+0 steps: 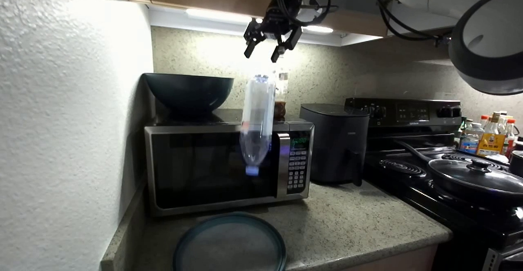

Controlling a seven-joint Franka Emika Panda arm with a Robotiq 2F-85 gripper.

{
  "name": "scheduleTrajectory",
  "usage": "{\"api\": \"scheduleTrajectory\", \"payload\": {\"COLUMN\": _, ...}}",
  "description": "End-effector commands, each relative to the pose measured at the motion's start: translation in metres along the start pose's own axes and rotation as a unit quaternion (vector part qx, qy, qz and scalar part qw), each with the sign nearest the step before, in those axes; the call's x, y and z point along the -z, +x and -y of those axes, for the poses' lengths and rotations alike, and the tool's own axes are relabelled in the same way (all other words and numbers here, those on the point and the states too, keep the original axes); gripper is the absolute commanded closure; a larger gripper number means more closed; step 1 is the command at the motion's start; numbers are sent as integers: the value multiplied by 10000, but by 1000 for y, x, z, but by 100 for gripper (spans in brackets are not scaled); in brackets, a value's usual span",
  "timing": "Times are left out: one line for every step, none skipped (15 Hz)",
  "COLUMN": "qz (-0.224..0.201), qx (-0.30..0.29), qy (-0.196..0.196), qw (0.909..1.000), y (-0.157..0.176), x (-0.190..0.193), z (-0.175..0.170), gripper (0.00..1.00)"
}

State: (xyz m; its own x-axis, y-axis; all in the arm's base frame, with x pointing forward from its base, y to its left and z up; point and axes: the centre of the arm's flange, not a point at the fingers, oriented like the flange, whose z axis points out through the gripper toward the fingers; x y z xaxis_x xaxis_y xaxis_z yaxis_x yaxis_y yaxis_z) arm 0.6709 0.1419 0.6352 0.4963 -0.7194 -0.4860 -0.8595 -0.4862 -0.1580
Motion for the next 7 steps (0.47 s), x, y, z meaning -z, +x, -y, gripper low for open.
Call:
{"api": "scheduleTrajectory", "payload": {"qz": 53, "qx": 8, "qy": -130, "qw": 9999, "y": 2, "x": -5, "z": -6, "gripper": 0}}
{"api": "scheduleTrajectory", "payload": {"qz": 84, "qx": 37, "qy": -129, "qw": 9999, "y": 1, "x": -4, "z": -6, "gripper": 0}}
{"api": "scheduleTrajectory", "payload": {"qz": 92, "qx": 3, "qy": -131, "qw": 9999, "y": 0, "x": -4, "z": -6, "gripper": 0}}
{"api": "scheduleTrajectory", "payload": {"qz": 178, "qx": -8, "qy": -123, "qw": 9998, "y": -1, "x": -3, "z": -6, "gripper": 0}}
{"api": "scheduleTrajectory", "payload": {"qz": 224, "qx": -40, "qy": -117, "qw": 9997, "y": -1, "x": -2, "z": -6, "gripper": 0}}
{"api": "scheduleTrajectory", "payload": {"qz": 283, "qx": -108, "qy": -103, "qw": 9995, "y": -1, "x": -1, "z": -7, "gripper": 0}}
{"api": "scheduleTrajectory", "payload": {"qz": 76, "qx": 4, "qy": -2, "qw": 10000, "y": -1, "x": 0, "z": 0, "gripper": 0}}
